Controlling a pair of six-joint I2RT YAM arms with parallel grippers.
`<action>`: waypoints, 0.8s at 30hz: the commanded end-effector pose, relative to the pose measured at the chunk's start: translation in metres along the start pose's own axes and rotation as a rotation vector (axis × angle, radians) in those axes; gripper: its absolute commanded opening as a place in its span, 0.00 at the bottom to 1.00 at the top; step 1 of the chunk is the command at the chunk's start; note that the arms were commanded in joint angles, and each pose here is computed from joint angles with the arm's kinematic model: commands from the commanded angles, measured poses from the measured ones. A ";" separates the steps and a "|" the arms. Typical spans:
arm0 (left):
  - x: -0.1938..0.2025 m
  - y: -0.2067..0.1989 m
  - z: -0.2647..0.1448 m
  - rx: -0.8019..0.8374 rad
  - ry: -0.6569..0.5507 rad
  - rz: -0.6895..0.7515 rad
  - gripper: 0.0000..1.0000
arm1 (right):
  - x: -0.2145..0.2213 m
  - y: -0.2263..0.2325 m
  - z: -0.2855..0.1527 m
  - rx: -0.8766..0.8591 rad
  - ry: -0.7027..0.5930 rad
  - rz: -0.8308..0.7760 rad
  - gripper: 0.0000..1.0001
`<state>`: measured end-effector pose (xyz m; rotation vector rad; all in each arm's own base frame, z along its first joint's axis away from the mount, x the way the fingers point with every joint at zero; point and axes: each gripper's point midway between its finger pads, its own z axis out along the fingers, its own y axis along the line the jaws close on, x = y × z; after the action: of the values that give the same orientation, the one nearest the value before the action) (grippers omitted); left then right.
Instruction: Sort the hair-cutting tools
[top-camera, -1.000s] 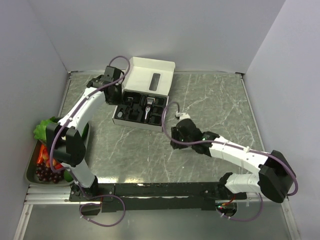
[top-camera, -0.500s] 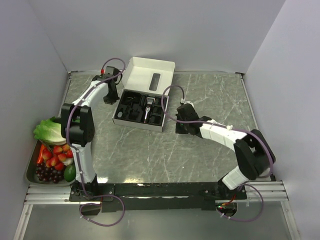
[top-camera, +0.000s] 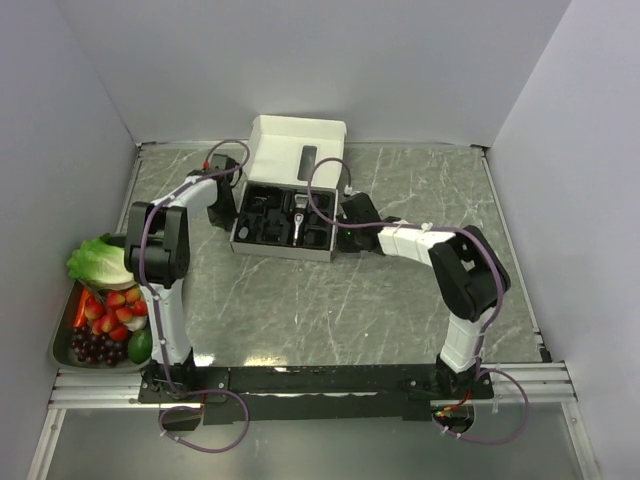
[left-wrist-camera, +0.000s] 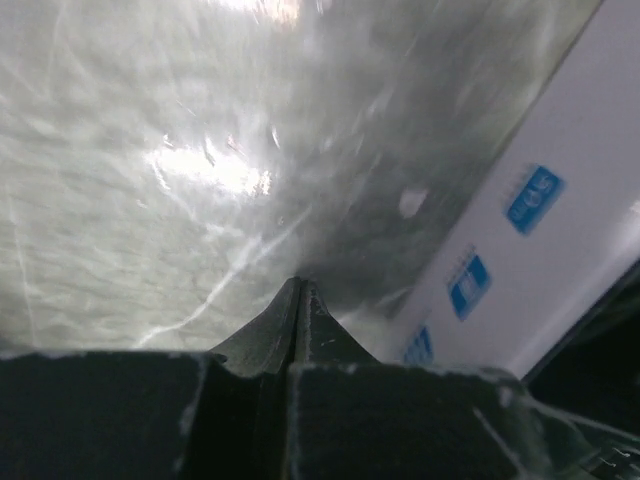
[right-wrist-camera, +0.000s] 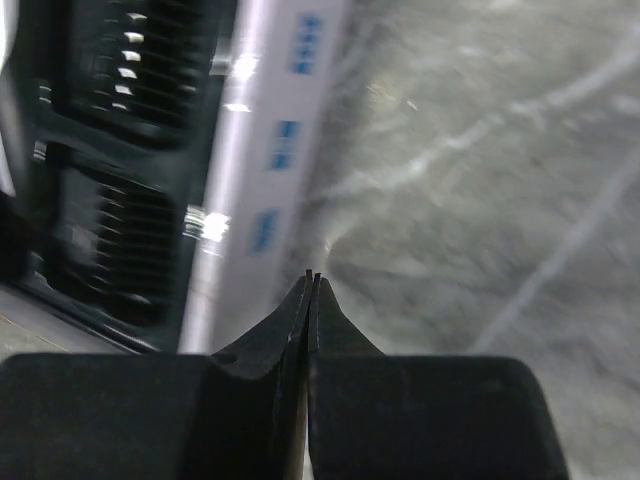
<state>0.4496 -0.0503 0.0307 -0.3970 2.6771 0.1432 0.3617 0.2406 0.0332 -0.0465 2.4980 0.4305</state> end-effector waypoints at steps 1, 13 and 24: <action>0.023 -0.017 -0.009 0.133 0.026 -0.030 0.01 | -0.013 0.017 0.018 -0.075 0.002 -0.049 0.00; 0.085 -0.039 -0.032 0.236 0.044 -0.009 0.01 | 0.008 0.007 0.007 -0.082 0.028 -0.109 0.00; 0.124 -0.083 -0.055 0.276 0.015 0.088 0.01 | 0.018 -0.006 0.003 -0.063 0.011 -0.176 0.00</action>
<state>0.3637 -0.1046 0.0215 -0.2527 2.6683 0.0200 0.3763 0.2179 0.0184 -0.1949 2.4580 0.3255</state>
